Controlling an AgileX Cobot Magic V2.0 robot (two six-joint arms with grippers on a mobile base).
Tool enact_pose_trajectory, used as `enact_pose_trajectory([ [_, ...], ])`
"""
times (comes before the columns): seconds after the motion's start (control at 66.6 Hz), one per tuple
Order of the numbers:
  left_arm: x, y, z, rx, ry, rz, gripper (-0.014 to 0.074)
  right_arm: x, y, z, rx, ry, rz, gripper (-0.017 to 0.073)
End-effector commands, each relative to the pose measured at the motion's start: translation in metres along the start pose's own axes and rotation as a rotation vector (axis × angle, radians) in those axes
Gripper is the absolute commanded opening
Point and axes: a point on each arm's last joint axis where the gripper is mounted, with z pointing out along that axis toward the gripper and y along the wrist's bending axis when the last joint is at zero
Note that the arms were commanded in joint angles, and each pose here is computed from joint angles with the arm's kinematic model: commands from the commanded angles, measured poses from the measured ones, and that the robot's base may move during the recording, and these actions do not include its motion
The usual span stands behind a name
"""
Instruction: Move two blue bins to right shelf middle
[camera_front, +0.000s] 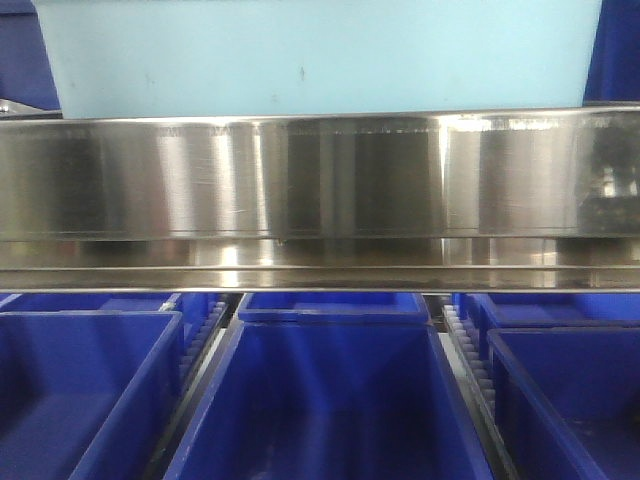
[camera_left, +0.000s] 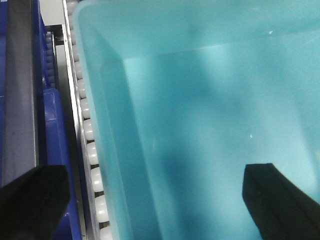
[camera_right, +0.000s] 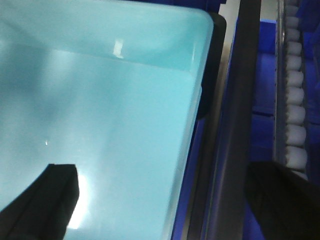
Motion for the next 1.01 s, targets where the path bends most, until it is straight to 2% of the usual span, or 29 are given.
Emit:
enact_pose_trajectory([
  [0.0, -0.002, 0.0, -0.007, -0.018, -0.03, 0.018, 0.06, 0.002, -0.001, -0.006, 0.005, 0.009, -0.011, 0.0548],
  [0.315, 0.012, 0.005, 0.015, -0.055, 0.054, 0.03, 0.0599, 0.029, -0.005, 0.028, 0.021, 0.139, -0.008, 0.0548],
  [0.54, 0.041, 0.009, 0.042, -0.057, 0.199, 0.021, 0.0599, 0.053, -0.004, 0.057, -0.017, 0.2, 0.039, 0.0548],
  [0.691, 0.055, 0.01, 0.049, -0.052, 0.231, 0.017, 0.0599, 0.063, -0.004, 0.068, -0.035, 0.213, 0.06, 0.0533],
  [0.796, 0.062, 0.011, 0.057, -0.047, 0.247, 0.012, 0.0572, 0.068, -0.004, 0.073, -0.034, 0.224, 0.063, 0.0451],
  [0.856, 0.065, 0.009, 0.061, -0.029, 0.247, 0.001, 0.0523, 0.069, -0.005, 0.073, -0.033, 0.227, 0.064, 0.0356],
  [0.991, 0.068, 0.008, 0.067, -0.01, 0.233, -0.016, 0.0246, 0.069, -0.005, 0.073, -0.033, 0.225, 0.064, 0.0118],
])
